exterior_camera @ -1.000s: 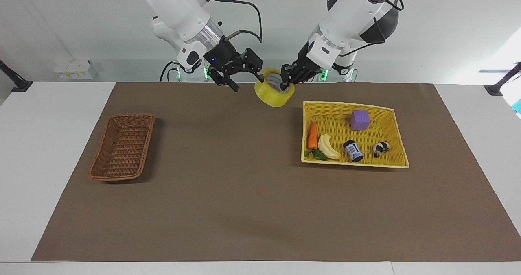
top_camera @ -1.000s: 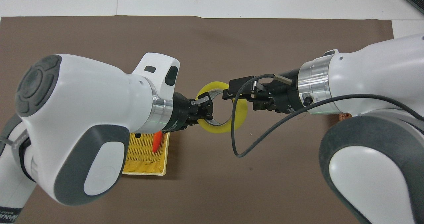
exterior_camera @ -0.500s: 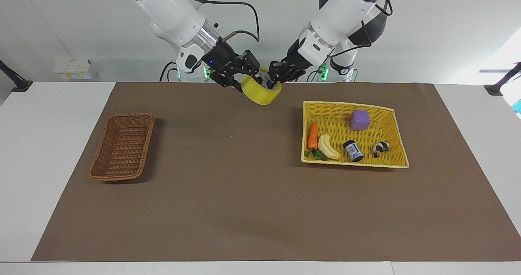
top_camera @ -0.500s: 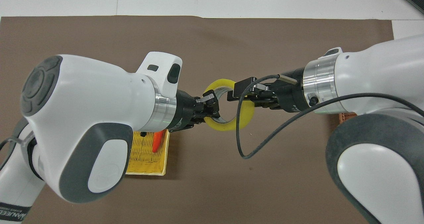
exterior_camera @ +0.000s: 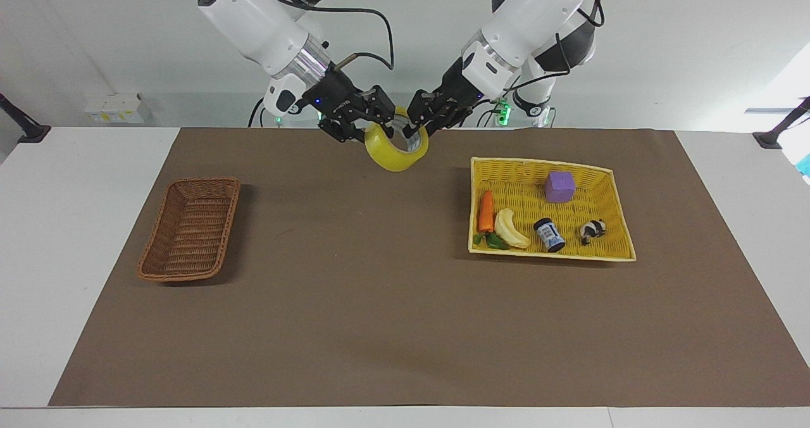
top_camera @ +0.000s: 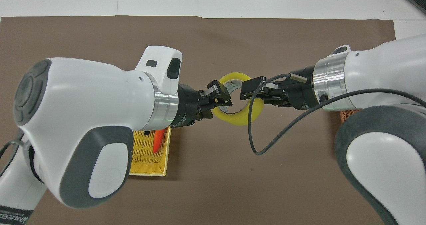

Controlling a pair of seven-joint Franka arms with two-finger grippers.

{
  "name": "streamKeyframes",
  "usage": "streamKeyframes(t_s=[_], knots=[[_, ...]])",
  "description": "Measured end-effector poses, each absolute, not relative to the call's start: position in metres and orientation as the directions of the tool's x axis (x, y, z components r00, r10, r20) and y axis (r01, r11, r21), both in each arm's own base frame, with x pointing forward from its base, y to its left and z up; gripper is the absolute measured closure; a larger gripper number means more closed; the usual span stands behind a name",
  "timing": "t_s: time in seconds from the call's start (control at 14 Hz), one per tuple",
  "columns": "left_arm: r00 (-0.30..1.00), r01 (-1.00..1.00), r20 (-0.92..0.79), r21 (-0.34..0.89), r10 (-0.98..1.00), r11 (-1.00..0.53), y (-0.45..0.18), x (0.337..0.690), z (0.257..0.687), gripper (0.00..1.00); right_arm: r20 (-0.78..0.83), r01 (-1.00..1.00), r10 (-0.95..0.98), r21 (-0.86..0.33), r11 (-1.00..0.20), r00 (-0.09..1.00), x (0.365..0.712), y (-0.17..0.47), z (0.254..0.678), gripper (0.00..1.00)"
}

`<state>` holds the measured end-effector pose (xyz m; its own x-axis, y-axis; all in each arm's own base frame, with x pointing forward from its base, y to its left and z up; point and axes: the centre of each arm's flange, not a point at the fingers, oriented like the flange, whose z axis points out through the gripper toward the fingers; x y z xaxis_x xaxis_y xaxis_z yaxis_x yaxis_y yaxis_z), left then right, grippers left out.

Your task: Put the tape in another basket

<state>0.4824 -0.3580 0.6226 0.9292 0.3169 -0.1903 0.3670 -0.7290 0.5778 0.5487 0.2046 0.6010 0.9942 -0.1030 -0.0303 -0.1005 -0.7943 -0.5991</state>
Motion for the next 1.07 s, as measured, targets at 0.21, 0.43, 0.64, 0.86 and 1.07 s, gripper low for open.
streamKeyframes(t_s=[0.21,0.43,0.64,0.86,1.07], knots=[[0.927,0.369,-0.179,0.588,0.329,-0.720,-0.341,0.478,0.644,0.01,-0.022,-0.079,-0.082,-0.603,-0.794,0.996,0.555,0.183,0.597,0.49],[0.911,0.408,-0.188,0.548,0.367,-0.731,-0.304,0.493,0.643,0.00,-0.014,-0.047,-0.048,-0.602,-0.797,0.999,0.559,0.153,0.594,0.49],[0.904,0.419,-0.122,0.452,0.410,-0.788,-0.268,0.508,0.633,0.00,-0.003,0.018,0.026,-0.604,-0.796,1.000,0.562,0.075,0.587,0.49],[0.909,0.411,-0.081,0.340,0.409,-0.846,-0.233,0.517,0.622,0.00,0.018,0.039,0.035,-0.614,-0.788,0.999,0.557,-0.011,0.583,0.49],[0.932,0.356,-0.041,0.301,0.361,-0.885,-0.185,0.533,0.617,0.00,0.041,0.008,-0.019,-0.577,-0.817,0.999,0.551,-0.070,0.583,0.49]])
